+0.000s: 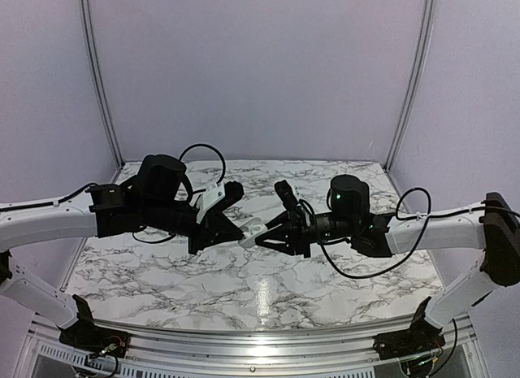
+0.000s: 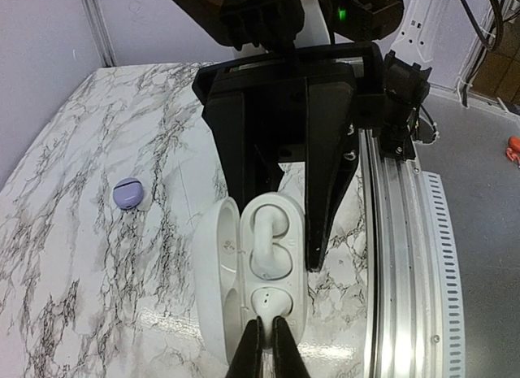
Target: Insert the wireless bluetooth earbuds into the charging case
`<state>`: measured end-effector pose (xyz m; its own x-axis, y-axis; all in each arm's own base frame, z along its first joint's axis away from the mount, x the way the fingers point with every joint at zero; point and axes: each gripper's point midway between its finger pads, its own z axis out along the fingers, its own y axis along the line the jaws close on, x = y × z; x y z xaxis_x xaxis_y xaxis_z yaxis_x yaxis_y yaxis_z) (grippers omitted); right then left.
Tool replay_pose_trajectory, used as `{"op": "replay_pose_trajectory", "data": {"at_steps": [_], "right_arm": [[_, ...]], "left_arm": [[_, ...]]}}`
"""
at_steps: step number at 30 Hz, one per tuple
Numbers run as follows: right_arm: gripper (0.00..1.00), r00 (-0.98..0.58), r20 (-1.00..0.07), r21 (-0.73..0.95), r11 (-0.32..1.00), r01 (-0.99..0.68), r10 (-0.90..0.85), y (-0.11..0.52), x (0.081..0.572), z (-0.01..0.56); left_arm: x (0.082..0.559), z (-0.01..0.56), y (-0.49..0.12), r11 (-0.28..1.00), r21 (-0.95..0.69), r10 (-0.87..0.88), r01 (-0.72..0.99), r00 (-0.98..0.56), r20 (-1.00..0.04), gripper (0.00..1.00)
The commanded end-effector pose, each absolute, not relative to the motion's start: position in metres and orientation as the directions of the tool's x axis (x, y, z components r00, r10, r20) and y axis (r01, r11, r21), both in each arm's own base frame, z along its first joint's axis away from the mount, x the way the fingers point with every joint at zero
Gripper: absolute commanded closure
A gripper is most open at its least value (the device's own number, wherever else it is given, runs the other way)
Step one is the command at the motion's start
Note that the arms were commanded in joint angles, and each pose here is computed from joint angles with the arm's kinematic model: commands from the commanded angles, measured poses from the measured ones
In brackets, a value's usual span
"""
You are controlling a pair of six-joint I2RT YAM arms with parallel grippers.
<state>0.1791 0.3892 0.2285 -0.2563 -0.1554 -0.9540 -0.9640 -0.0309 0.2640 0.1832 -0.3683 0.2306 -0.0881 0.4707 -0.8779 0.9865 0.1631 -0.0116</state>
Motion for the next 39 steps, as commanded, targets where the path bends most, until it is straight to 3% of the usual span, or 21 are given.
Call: {"op": "replay_pose_trajectory", "data": {"at_steps": [1, 18, 34, 39], "right_arm": [[1.00, -0.133, -0.986, 0.147, -0.144, -0.979, -0.104, 0.390, 0.158, 0.255], [1.00, -0.090, -0.991, 0.107, -0.190, -0.976, -0.099, 0.389, 0.147, 0.259], [1.00, -0.098, -0.992, 0.112, -0.191, -0.975, -0.079, 0.391, 0.147, 0.265], [1.00, -0.142, -0.985, 0.155, -0.155, -0.976, -0.095, 0.388, 0.154, 0.253]], "left_arm": [[0.177, 0.236, -0.368, 0.127, -0.051, 0.479, 0.991, -0.107, -0.871, 1.00], [0.182, 0.231, -0.368, 0.139, -0.093, 0.501, 0.986, -0.151, -0.852, 1.00], [0.194, 0.208, -0.377, 0.239, 0.031, 0.607, 0.971, -0.124, -0.785, 1.00], [0.200, 0.229, -0.368, 0.280, 0.084, 0.579, 0.956, -0.099, -0.810, 0.92]]}}
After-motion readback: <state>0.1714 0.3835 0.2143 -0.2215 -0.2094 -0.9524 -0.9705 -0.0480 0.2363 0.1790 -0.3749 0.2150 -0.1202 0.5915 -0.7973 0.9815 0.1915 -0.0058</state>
